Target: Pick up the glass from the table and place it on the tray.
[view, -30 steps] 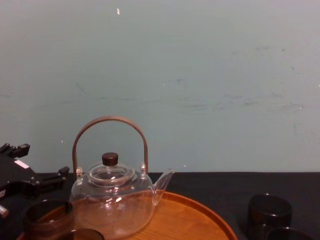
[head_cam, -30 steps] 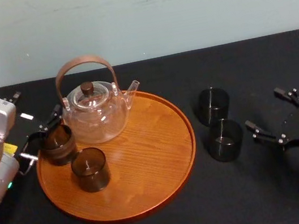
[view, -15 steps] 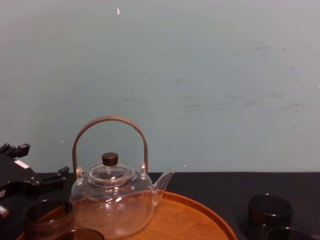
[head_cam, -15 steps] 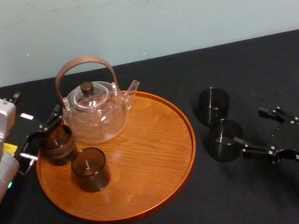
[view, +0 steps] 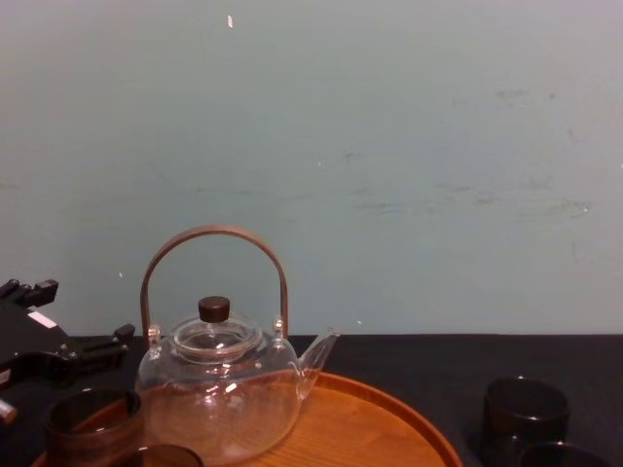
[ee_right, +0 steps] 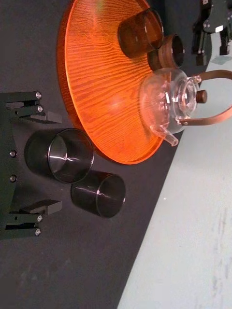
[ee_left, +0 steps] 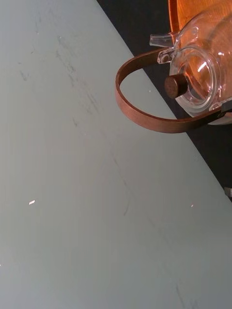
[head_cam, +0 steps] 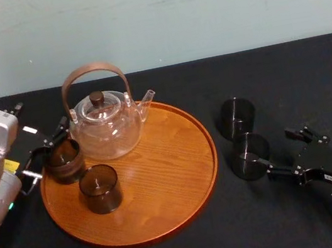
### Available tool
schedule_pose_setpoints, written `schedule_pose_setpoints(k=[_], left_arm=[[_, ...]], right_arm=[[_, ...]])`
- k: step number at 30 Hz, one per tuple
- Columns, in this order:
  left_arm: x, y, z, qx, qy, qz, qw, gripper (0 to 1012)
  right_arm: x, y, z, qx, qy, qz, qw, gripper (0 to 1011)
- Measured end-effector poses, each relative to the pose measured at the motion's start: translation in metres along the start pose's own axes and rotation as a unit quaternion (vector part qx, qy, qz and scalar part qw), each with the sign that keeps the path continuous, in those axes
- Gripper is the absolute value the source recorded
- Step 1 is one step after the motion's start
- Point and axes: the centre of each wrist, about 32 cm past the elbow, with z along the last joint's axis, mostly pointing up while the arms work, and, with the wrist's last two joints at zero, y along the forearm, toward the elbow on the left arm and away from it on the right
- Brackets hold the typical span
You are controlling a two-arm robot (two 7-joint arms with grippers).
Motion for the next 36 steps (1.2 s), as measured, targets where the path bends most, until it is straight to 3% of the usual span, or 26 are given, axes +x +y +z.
schedule_pose_setpoints(k=[19, 36], left_arm=[[0.0000, 0.000, 0.000, 0.000, 0.000, 0.000, 1.0000, 1001], [0.0000, 0.000, 0.000, 0.000, 0.000, 0.000, 1.0000, 1001]], right_arm=[[-0.0019, 0.013, -0.006, -0.021, -0.011, 0.009, 0.9997, 1002], [-0.0038, 0.039, -0.008, -0.029, -0.018, 0.012, 0.9994, 1002]])
